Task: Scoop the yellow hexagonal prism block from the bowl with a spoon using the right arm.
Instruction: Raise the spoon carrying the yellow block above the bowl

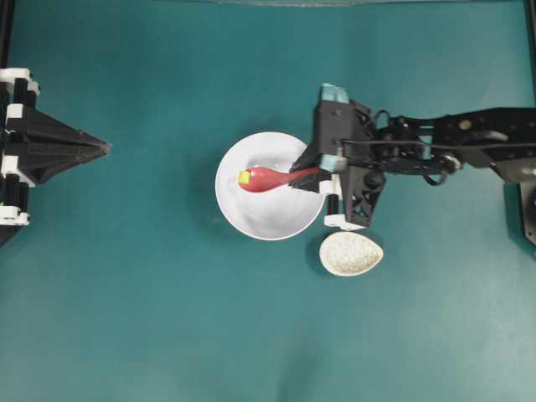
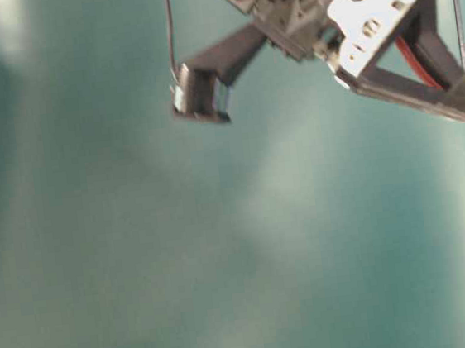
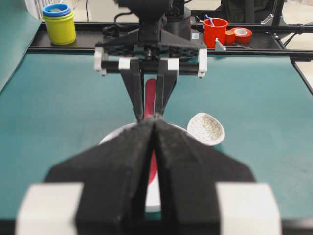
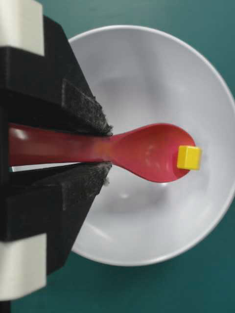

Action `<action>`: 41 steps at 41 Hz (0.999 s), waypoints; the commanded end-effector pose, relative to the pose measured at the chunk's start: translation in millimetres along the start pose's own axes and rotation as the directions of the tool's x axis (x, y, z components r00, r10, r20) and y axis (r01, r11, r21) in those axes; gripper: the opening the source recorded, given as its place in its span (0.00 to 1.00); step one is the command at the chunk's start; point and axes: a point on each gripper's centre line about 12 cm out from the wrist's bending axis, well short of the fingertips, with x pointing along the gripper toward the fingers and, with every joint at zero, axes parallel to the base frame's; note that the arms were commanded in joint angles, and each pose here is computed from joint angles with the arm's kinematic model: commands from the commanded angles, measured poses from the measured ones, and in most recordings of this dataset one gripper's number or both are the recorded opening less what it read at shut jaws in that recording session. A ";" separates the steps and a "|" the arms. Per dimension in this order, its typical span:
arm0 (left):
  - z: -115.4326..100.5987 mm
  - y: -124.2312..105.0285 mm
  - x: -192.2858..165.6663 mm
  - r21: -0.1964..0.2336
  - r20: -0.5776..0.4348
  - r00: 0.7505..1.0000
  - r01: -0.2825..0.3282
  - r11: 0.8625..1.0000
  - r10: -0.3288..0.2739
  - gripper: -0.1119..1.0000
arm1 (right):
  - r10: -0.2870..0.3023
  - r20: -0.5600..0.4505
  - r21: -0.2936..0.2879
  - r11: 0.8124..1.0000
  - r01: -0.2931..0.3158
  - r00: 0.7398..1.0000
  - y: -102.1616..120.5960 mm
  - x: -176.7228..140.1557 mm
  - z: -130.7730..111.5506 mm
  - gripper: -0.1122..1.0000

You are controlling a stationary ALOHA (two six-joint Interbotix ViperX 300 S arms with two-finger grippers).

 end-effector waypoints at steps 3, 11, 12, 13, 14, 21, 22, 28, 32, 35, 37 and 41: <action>6.8 0.1 1.9 0.003 0.015 1.000 0.000 1.000 0.000 0.11 | -0.022 0.136 0.002 1.000 0.022 0.990 -0.4 -18.2 15.5 0.33; 6.8 0.1 1.9 0.002 0.015 1.000 0.000 1.000 0.000 0.11 | -0.051 0.278 -0.003 0.999 0.054 0.959 -1.9 -39.8 21.7 0.33; 6.8 0.1 1.9 0.002 0.015 1.000 0.000 1.000 0.000 0.11 | -0.054 0.289 -0.003 0.998 0.057 0.956 -2.2 -42.1 22.0 0.33; 6.8 0.4 1.9 0.001 0.015 1.000 -0.001 1.000 0.001 0.12 | -0.056 0.306 -0.005 0.998 0.061 0.950 -2.6 -46.2 23.2 0.33; 6.8 0.1 1.9 0.002 0.015 1.000 0.000 1.000 0.000 0.11 | -0.057 0.313 -0.006 0.998 0.062 0.948 -2.8 -48.3 23.0 0.33; 7.1 0.1 1.6 0.002 0.017 1.000 0.000 1.000 0.000 0.12 | -0.058 0.382 -0.018 0.997 0.070 0.922 -2.9 -70.0 30.7 0.33; 7.1 0.1 1.6 0.002 0.017 1.000 0.000 1.000 0.000 0.11 | -0.057 0.387 -0.021 0.997 0.070 0.920 -2.7 -72.1 31.4 0.33; 7.4 0.1 2.0 0.002 0.017 1.000 0.000 1.000 0.000 0.12 | -0.054 0.413 -0.022 0.997 0.069 0.909 -2.4 -83.4 34.9 0.33; 7.3 0.1 1.6 0.002 0.018 1.000 0.000 1.000 0.000 0.12 | -0.054 0.416 -0.022 0.997 0.069 0.908 -2.4 -84.6 35.1 0.33; 7.3 0.1 1.6 0.002 0.018 1.000 0.000 1.000 0.000 0.12 | -0.054 0.415 -0.022 0.997 0.069 0.908 -2.4 -84.6 34.9 0.33; 7.0 0.1 1.9 0.002 0.017 1.000 0.000 1.000 0.000 0.11 | -0.054 0.415 -0.022 0.997 0.069 0.908 -2.4 -84.6 34.9 0.33; 7.0 0.1 1.9 0.002 0.017 1.000 0.000 1.000 0.000 0.12 | -0.054 0.418 -0.021 0.997 0.069 0.907 -2.4 -84.8 35.7 0.33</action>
